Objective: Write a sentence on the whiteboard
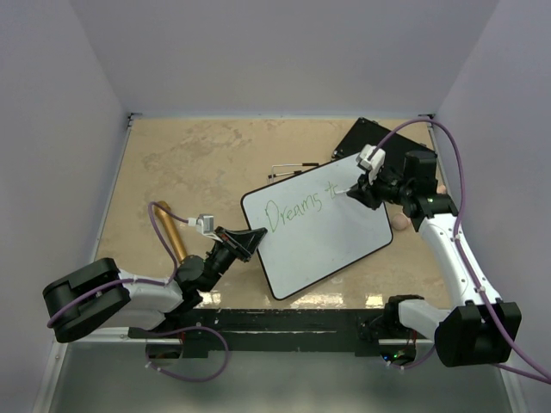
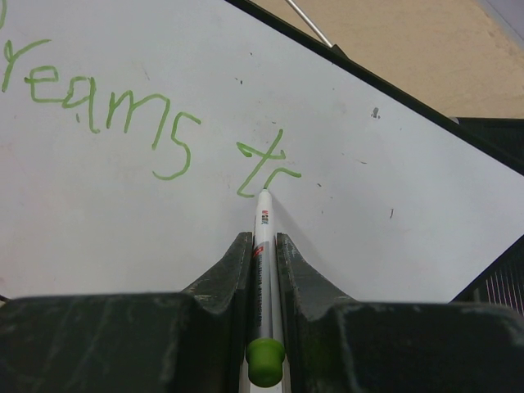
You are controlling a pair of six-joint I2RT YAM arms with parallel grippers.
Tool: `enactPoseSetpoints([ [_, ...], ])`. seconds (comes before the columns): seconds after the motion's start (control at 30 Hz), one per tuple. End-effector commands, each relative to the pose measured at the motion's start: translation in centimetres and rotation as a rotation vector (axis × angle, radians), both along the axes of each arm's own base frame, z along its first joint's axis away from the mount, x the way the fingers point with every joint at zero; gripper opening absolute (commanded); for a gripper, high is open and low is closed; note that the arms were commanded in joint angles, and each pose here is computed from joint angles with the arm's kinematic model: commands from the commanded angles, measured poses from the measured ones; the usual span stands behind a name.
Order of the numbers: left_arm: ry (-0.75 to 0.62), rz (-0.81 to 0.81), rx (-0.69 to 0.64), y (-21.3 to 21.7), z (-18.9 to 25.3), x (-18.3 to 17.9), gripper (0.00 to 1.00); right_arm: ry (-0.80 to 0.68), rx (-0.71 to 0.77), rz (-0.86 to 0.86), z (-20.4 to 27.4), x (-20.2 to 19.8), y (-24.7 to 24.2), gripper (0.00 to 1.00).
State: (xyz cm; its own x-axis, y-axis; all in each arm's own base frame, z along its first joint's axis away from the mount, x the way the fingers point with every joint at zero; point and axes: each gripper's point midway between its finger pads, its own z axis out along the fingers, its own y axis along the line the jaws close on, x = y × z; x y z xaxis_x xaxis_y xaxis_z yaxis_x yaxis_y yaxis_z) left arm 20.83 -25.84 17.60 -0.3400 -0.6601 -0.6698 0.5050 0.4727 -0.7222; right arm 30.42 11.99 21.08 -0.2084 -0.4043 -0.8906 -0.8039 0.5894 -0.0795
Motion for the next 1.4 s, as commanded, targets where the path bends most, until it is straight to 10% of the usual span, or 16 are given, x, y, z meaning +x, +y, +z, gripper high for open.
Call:
enactPoseSetpoints([
  [0.0,-0.102,-0.038,0.126,0.3,-1.2,-1.1,0.0,-0.003,-0.04,-0.045,-0.2,0.3,-0.8,0.0],
  [1.37,-0.1,-0.036,0.126,0.3,-1.2,-1.1,0.0,0.02,-0.078,-0.059,-1.0,0.2,-1.5,0.0],
])
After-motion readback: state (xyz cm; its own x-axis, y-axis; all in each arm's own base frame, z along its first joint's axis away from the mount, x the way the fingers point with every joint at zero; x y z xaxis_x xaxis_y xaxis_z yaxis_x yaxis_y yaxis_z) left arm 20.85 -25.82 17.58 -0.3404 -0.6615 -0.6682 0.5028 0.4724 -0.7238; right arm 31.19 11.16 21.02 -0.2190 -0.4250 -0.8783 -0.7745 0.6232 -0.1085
